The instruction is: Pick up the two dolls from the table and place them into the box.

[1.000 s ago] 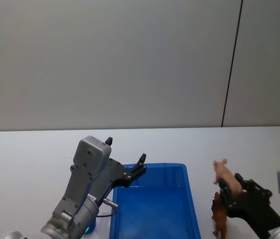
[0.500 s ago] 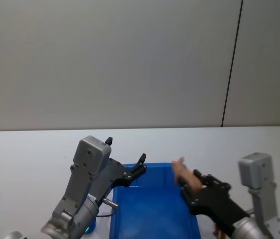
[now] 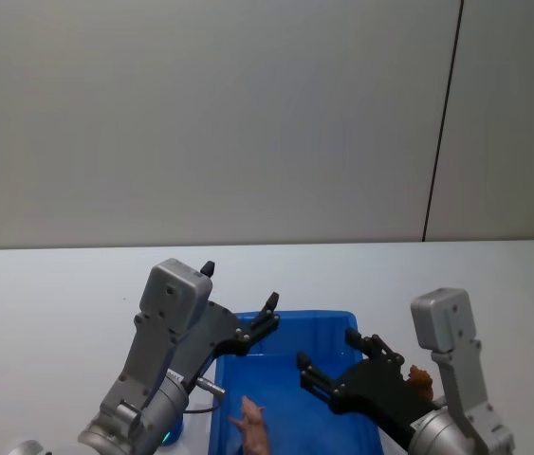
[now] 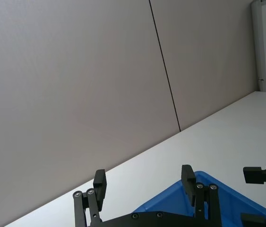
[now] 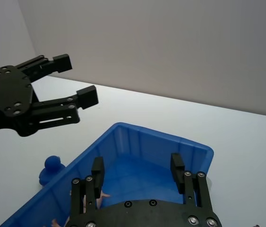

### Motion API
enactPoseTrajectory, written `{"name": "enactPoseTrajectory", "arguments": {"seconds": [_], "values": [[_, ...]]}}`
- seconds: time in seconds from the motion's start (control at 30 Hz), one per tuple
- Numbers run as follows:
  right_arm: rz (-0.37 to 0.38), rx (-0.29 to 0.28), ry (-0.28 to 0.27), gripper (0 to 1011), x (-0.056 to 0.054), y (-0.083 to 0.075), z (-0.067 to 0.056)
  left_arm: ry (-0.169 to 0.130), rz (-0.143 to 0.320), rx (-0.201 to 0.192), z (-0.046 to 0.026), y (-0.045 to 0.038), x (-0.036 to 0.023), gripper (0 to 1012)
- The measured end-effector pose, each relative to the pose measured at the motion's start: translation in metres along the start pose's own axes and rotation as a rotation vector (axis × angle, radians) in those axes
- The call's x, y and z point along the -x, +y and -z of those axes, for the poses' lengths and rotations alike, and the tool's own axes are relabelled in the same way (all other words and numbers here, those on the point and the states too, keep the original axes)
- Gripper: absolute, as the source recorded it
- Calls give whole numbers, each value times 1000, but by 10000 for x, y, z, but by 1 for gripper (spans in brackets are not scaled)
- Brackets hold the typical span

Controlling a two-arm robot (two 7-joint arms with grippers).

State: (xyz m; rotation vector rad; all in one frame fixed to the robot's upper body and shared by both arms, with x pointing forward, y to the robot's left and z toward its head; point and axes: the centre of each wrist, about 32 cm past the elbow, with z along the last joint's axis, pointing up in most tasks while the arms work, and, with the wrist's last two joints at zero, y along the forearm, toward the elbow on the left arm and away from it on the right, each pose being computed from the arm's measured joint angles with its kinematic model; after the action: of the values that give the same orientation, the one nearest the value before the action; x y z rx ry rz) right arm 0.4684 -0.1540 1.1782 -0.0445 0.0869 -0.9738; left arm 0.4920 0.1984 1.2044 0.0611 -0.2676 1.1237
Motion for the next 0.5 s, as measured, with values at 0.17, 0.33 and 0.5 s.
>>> {"name": "enactPoseTrajectory", "arguments": {"seconds": [0.17, 0.33, 0.5], "values": [[34, 9, 0, 954, -36, -3, 5, 0, 0, 0, 0, 0, 0, 1001], [82, 12, -4, 1001, -75, -57, 1, 0, 0, 0, 0, 0, 0, 1001], [147, 11, -9, 1001, -106, -155, -8, 0, 0, 0, 0, 0, 0, 1001]]}}
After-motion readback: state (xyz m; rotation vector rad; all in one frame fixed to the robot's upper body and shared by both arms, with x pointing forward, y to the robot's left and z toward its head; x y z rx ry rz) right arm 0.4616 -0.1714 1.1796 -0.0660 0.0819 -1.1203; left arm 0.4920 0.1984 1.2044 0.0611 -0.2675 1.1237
